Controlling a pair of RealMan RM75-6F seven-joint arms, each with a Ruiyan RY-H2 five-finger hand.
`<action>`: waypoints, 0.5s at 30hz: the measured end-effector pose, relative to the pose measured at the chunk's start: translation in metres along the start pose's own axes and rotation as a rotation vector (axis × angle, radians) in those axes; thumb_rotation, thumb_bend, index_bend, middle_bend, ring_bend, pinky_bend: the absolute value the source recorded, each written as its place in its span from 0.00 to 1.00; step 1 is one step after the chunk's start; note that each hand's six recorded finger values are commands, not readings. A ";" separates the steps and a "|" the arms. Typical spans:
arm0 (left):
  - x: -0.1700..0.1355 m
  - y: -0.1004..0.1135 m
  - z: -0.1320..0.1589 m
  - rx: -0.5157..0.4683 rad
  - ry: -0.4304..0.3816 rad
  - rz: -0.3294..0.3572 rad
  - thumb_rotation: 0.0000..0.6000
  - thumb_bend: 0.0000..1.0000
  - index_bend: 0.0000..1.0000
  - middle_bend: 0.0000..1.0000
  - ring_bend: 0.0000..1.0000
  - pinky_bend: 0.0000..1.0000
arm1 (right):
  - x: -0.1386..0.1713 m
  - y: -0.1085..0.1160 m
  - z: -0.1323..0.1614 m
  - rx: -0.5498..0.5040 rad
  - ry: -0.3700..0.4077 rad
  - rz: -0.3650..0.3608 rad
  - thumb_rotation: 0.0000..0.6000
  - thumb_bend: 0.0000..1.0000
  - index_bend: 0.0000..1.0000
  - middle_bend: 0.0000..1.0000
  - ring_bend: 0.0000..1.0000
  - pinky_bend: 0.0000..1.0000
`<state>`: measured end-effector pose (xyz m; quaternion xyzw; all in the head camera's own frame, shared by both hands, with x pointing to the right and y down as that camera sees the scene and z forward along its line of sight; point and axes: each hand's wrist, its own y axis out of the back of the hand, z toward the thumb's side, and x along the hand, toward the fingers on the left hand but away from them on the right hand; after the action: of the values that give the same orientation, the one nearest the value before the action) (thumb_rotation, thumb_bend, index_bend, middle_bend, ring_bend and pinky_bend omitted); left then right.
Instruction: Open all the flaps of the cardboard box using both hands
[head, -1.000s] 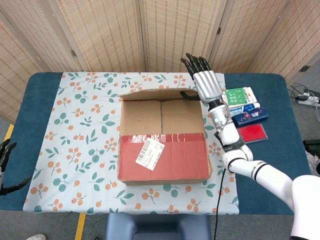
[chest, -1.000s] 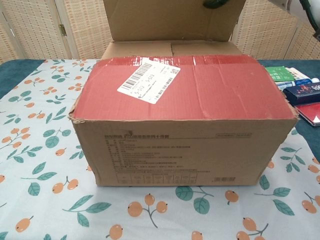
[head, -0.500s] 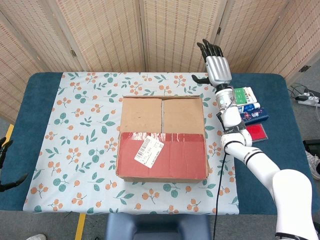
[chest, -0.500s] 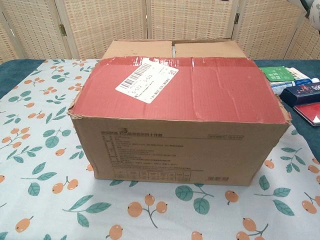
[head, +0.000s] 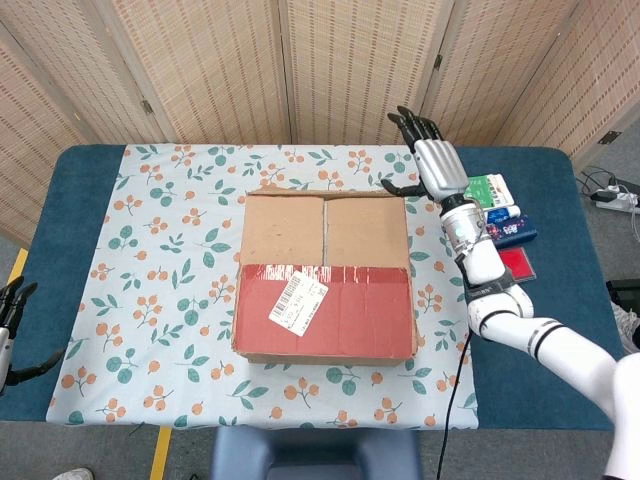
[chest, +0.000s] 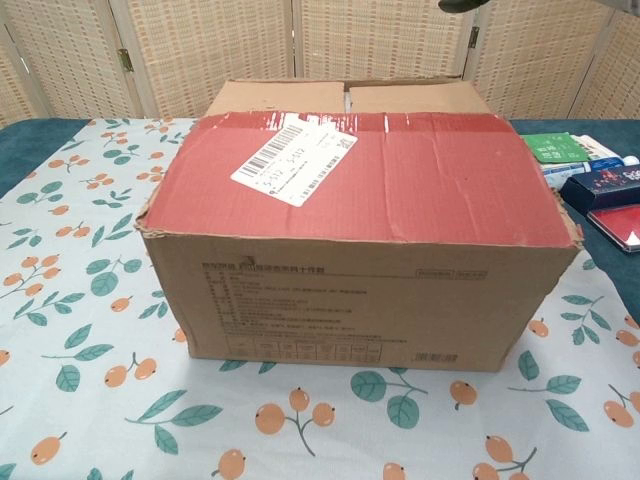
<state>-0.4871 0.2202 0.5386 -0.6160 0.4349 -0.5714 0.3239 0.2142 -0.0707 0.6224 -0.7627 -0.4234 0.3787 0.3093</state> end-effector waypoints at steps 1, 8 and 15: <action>0.000 -0.001 0.001 -0.001 -0.003 -0.005 1.00 0.26 0.00 0.00 0.00 0.00 | 0.009 -0.001 0.003 -0.024 0.009 0.021 0.87 0.32 0.00 0.00 0.03 0.00; 0.004 -0.006 0.003 0.022 0.002 -0.009 1.00 0.26 0.00 0.00 0.00 0.00 | 0.081 0.010 0.015 -0.288 0.024 0.163 0.86 0.32 0.06 0.06 0.13 0.16; 0.010 -0.009 0.006 0.042 0.017 0.003 1.00 0.26 0.00 0.00 0.00 0.00 | 0.121 0.026 -0.004 -0.543 -0.054 0.222 0.86 0.32 0.09 0.14 0.21 0.27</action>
<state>-0.4795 0.2143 0.5504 -0.6035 0.4264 -0.5851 0.3341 0.2712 0.0233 0.5653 -0.8489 -0.4313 0.3030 0.0393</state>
